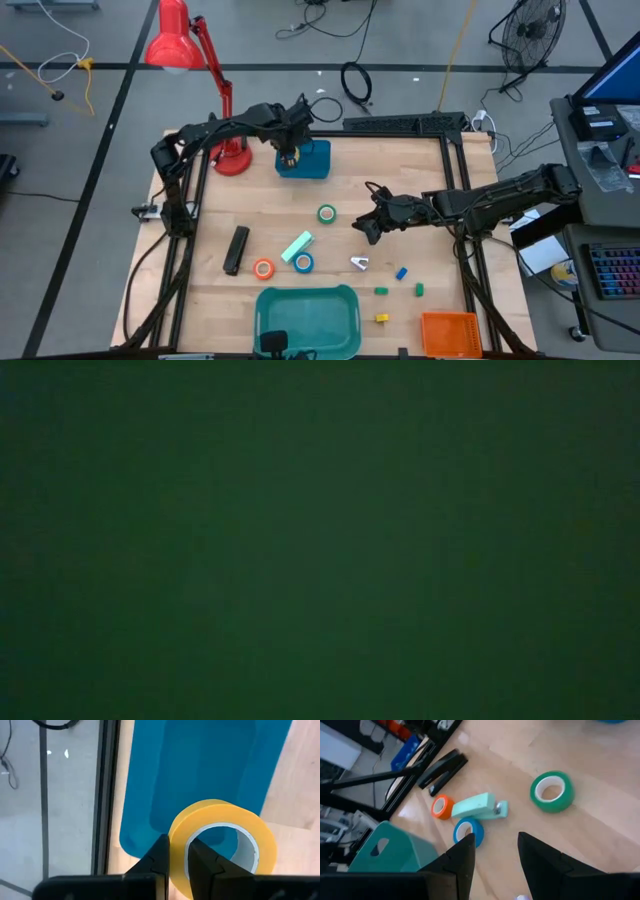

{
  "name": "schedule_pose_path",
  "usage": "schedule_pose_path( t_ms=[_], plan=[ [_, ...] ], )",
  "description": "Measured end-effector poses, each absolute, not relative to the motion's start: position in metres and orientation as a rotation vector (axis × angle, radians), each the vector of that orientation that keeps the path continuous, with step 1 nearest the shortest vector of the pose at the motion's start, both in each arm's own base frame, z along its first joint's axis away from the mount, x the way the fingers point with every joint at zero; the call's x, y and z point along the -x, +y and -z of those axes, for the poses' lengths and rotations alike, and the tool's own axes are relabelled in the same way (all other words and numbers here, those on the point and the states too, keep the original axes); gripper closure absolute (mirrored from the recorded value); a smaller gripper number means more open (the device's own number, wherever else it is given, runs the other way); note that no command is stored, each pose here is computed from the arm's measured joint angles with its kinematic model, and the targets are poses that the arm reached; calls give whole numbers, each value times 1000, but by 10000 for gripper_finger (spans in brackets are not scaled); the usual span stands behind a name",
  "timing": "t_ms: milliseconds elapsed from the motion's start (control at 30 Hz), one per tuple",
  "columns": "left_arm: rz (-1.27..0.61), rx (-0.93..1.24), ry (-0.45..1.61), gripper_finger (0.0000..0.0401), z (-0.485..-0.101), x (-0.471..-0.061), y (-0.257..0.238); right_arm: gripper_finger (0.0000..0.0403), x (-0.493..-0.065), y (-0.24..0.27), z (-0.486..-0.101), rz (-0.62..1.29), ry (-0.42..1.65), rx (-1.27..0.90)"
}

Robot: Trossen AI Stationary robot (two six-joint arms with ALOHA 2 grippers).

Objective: Pick and place Stapler, Stapler remover, tape
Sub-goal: Put the yellow tape into the blue bin

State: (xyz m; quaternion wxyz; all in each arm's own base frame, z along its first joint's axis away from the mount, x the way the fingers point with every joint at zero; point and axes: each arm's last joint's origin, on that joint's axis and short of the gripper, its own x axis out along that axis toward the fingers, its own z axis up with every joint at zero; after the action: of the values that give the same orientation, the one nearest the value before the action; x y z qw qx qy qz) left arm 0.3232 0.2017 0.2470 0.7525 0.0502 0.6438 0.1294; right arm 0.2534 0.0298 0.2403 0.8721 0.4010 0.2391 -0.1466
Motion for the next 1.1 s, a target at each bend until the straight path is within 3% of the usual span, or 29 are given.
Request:
schedule_pose_path(
  t_ms=[167, 467, 833, 1100],
  plan=[
    [-237, -71, 1457, 363, -227, -329, 202, 261, -254, 29, -240, 314, 494, -839],
    [-300, 34, 1455, 363, -225, -324, 209, 261, -253, 29, -240, 318, 492, -849],
    [-332, 216, 1269, 363, -281, -299, 219, 261, -253, 30, -240, 313, 494, -844],
    [-437, 324, 1239, 363, -288, -292, 229, 261, -253, 30, -240, 311, 495, -836]
  ],
)
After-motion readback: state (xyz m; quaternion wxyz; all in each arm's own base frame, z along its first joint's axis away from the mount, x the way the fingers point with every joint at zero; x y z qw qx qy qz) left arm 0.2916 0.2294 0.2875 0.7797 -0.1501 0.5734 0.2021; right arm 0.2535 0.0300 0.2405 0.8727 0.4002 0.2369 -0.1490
